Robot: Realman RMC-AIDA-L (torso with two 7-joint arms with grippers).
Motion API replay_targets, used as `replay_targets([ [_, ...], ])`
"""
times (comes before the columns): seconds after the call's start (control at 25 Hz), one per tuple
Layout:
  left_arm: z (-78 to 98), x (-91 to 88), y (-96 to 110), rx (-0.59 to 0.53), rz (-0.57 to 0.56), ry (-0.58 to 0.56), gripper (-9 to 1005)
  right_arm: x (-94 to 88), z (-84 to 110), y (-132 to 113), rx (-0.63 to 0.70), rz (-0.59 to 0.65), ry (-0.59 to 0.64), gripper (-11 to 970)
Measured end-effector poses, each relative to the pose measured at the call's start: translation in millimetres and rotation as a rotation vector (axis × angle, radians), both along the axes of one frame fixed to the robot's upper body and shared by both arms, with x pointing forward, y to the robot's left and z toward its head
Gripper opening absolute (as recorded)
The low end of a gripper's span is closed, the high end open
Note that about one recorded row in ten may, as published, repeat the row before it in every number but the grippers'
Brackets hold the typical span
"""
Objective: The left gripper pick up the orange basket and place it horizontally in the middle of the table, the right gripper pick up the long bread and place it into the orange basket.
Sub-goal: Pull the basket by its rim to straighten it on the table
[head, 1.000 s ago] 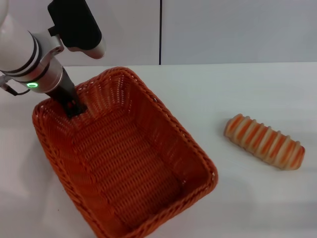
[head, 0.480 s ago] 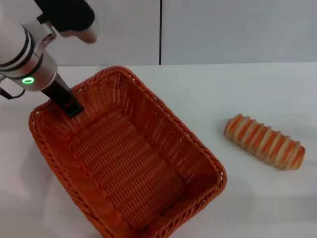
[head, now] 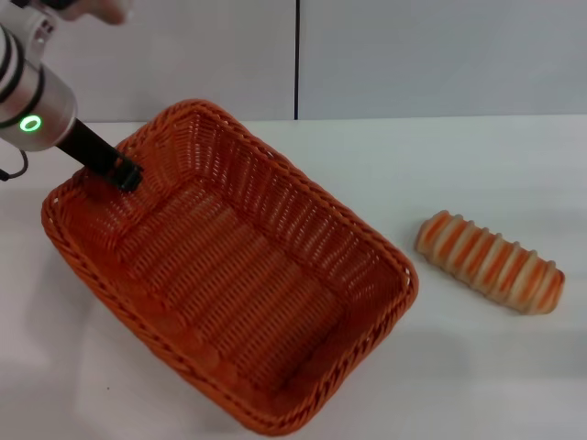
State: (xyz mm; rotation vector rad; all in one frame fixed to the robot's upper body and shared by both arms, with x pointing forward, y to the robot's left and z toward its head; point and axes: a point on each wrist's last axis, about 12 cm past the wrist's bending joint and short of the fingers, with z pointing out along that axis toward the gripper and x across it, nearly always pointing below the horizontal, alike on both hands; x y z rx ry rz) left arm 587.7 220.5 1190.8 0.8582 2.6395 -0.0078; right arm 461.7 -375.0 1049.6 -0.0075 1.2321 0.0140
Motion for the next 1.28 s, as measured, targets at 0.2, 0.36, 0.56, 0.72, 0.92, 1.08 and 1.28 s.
replay_targets([
  [0.2,5.5,0.1,16.2,-0.123,0.137,0.015,194,10.0,6.2,-2.1,-0.044,0.037,0.005,334],
  [0.36,9.6,-0.2,26.6,-0.168,0.200,0.006,185,15.7,11.6,-4.1,-0.066,0.045,-0.010,334],
  [0.56,16.8,-2.3,45.9,-0.222,0.311,0.002,180,23.2,16.2,-6.8,-0.078,0.048,-0.015,334],
  [0.72,11.8,-7.0,52.8,-0.219,0.345,0.030,177,26.0,17.9,-7.4,-0.087,0.048,-0.018,333],
  [0.92,3.1,-20.0,63.9,-0.221,0.377,0.054,169,32.1,18.8,-8.0,-0.090,0.046,-0.006,333],
  [1.08,-0.5,-29.1,66.5,-0.241,0.388,0.088,162,36.5,19.5,-5.5,-0.085,0.052,-0.005,332],
  [1.28,-6.9,-40.6,70.0,-0.294,0.392,0.125,157,42.7,20.3,-2.9,-0.082,0.057,0.002,332],
])
